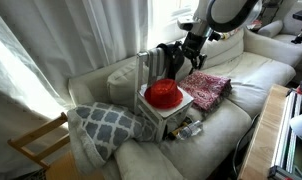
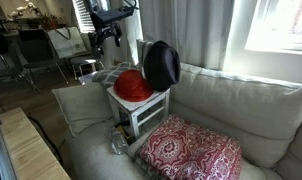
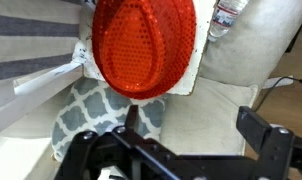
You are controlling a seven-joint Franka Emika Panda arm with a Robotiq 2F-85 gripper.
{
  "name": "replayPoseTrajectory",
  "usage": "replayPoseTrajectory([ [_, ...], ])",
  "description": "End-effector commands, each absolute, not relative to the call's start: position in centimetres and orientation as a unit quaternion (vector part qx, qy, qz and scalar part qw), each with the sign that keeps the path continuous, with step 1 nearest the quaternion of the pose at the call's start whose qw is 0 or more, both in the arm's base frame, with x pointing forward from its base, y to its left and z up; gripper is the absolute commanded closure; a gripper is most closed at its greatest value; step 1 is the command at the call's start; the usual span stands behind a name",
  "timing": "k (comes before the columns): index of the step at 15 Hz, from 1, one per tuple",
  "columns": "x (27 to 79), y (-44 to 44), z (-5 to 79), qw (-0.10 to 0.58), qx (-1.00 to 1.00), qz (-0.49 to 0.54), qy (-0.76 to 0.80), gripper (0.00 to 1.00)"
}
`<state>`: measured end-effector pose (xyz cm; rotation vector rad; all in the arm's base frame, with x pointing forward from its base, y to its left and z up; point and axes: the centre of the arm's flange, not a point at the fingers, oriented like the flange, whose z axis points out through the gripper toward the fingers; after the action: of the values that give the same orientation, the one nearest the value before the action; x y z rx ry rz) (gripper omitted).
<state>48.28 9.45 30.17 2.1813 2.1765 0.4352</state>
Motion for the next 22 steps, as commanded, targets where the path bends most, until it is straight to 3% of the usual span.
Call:
replayPoseTrajectory([
  [1,48.6,9.5,31.4,0.015,0.704,0.145,0.695,0.0],
  [7,50.2,9.5,32.6,0.032,0.727,0.147,0.67,0.0],
  [16,57.3,-4.6,30.7,0.042,0.848,0.129,0.513,0.0],
  [22,60.9,-7.8,27.4,0.041,0.883,0.117,0.454,0.0],
])
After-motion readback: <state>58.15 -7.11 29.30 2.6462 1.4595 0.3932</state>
